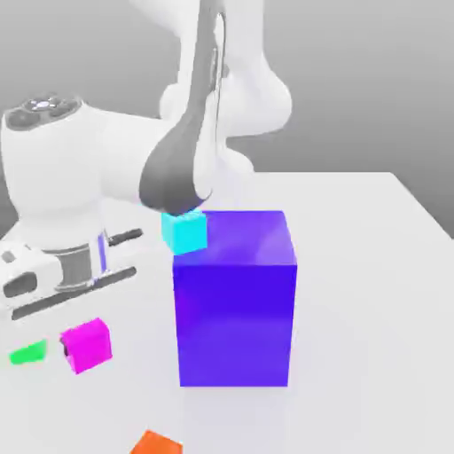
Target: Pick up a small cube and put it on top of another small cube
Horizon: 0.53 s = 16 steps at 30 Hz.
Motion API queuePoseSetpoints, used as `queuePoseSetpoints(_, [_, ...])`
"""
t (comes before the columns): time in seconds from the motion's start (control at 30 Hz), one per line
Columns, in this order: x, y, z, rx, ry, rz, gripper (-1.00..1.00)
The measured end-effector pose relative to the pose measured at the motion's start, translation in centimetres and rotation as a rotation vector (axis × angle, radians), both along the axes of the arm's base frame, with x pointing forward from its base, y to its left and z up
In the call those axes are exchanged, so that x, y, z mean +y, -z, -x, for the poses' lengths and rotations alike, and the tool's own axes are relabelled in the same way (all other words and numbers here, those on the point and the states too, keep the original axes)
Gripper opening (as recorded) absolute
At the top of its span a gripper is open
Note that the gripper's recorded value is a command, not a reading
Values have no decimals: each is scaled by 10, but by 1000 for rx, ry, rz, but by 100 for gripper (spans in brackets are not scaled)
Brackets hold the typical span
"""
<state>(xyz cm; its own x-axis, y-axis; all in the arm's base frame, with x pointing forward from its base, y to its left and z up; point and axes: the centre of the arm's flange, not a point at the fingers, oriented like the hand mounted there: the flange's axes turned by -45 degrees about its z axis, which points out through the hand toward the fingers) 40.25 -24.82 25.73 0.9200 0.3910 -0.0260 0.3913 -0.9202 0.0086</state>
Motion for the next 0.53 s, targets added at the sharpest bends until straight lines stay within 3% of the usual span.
queuePoseSetpoints(0.13, [-76, 18, 88, -24, 310, -9, -100])
queuePoseSetpoints(0.43, [-83, 75, 99, -25, 347, -12, -100])
queuePoseSetpoints(0.47, [-82, 79, 100, -24, 348, -14, 100])
queuePoseSetpoints(0.53, [-82, 79, 100, -24, 348, -14, 100])
